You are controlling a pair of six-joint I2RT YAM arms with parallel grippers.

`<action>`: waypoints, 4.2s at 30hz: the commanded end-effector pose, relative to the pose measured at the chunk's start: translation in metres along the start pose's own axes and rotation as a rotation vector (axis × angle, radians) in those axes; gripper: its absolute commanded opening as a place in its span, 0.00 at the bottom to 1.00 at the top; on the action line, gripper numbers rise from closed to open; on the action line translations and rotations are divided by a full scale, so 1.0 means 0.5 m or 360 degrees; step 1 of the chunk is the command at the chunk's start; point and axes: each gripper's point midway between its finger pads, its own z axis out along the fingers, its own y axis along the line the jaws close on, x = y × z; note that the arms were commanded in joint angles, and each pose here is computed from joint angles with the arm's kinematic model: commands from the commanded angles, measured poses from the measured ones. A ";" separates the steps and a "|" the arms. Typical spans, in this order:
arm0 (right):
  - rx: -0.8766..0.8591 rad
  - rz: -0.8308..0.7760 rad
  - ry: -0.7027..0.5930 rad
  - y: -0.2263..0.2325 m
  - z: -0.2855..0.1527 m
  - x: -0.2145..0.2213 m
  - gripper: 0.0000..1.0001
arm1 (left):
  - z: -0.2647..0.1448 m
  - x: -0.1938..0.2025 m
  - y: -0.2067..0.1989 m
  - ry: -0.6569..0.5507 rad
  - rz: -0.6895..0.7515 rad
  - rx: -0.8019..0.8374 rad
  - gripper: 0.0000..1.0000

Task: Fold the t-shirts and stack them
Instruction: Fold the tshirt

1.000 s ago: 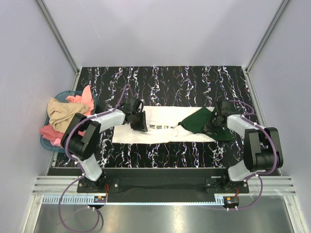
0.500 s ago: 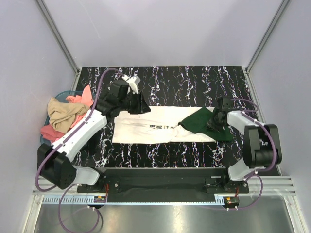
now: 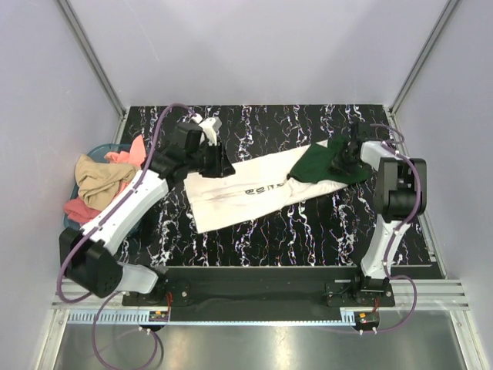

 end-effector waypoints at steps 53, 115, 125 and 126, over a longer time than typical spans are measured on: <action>-0.0533 0.0040 -0.0173 0.040 0.002 -0.197 0.44 | 0.069 0.274 -0.004 0.0321 -0.0153 -0.0068 0.31; -0.0635 -0.0240 0.0024 0.324 0.015 -0.051 0.29 | 0.079 0.478 0.034 0.0561 -0.0329 -0.0029 0.25; -0.0434 -0.0228 0.0123 0.332 0.119 0.003 0.28 | 0.080 0.327 -0.040 0.0387 -0.0108 0.0036 0.27; -0.0417 -0.0224 0.0138 0.327 0.137 0.009 0.28 | 0.078 0.311 -0.045 0.0362 -0.0076 0.0039 0.28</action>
